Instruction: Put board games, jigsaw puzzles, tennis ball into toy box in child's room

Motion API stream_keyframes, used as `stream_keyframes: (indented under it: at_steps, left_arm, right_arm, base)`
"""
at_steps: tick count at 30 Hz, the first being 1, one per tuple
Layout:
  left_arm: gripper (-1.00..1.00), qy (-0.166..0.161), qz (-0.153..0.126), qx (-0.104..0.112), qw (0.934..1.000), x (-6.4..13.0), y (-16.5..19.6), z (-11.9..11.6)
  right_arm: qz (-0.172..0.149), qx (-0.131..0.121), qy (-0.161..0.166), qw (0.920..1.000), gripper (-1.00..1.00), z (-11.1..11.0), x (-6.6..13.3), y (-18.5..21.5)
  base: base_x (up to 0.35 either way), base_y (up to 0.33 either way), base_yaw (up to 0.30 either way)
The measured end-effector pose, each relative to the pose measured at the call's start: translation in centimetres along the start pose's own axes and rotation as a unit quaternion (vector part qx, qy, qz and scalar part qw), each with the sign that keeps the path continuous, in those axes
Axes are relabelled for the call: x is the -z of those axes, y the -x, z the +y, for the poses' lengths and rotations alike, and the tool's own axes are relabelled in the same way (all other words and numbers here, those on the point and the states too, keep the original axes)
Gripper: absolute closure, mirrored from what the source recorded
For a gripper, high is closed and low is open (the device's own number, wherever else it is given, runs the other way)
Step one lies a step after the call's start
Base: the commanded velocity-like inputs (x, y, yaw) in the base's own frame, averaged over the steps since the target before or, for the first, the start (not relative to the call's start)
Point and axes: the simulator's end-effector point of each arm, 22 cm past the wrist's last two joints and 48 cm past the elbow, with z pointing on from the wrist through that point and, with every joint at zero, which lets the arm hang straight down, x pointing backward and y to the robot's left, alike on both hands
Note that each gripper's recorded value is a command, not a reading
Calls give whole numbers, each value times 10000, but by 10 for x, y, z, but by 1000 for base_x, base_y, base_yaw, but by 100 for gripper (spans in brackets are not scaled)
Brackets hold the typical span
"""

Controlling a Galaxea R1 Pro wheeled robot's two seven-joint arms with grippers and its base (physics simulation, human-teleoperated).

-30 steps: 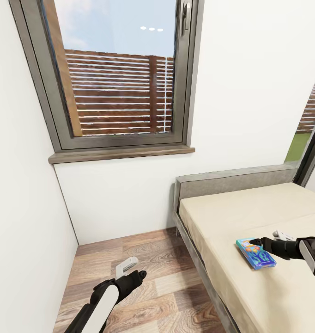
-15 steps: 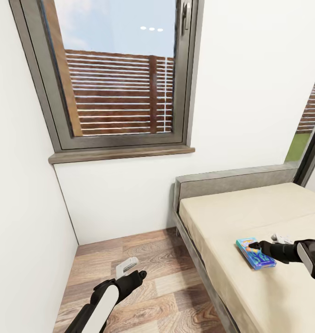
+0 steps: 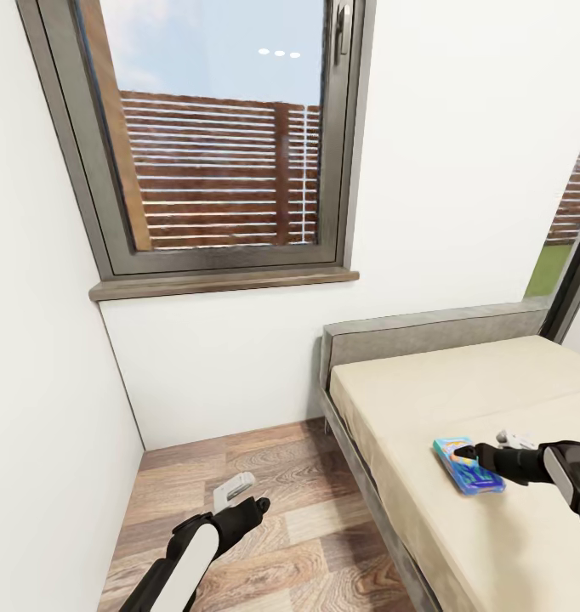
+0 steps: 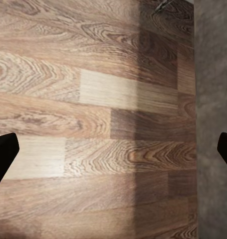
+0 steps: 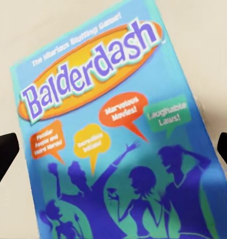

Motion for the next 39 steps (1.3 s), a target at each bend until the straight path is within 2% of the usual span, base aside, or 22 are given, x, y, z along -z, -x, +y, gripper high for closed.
stream_keyframes:
  at_steps: [5, 8, 13, 32, 36, 39]
  left_arm:
    - [-100, 0, 0, 0, 10000, 0, 0, 0]
    - [-100, -1, -2, -1, 10000, 0, 0, 0]
    - [-100, 0, -2, -2, 10000, 0, 0, 0]
    - [-100, -2, -2, -19, 10000, 0, -1, -1]
    - [-100, -1, 0, -19, 10000, 0, -1, -1]
    - [-100, 4, -2, -26, 10000, 0, -1, -1]
  right_arm:
    - [78, 57, 95, 9999, -100, 15, -9, -8]
    - [166, 380, 62, 9991, -100, 26, -14, -11]
    - [216, 590, 101, 9980, -100, 40, -20, -14]
    - [69, 773, 222, 9967, -100, 56, -28, -13]
    - [89, 825, 364, 9959, -100, 67, -30, -17]
    - [156, 974, 441, 9941, -100, 75, -32, -21]
  base:
    - [0, 0, 0]
    - [0, 0, 0]
    - [0, 0, 0]
    - [0, 0, 0]
    - [0, 0, 0]
    - [0, 0, 0]
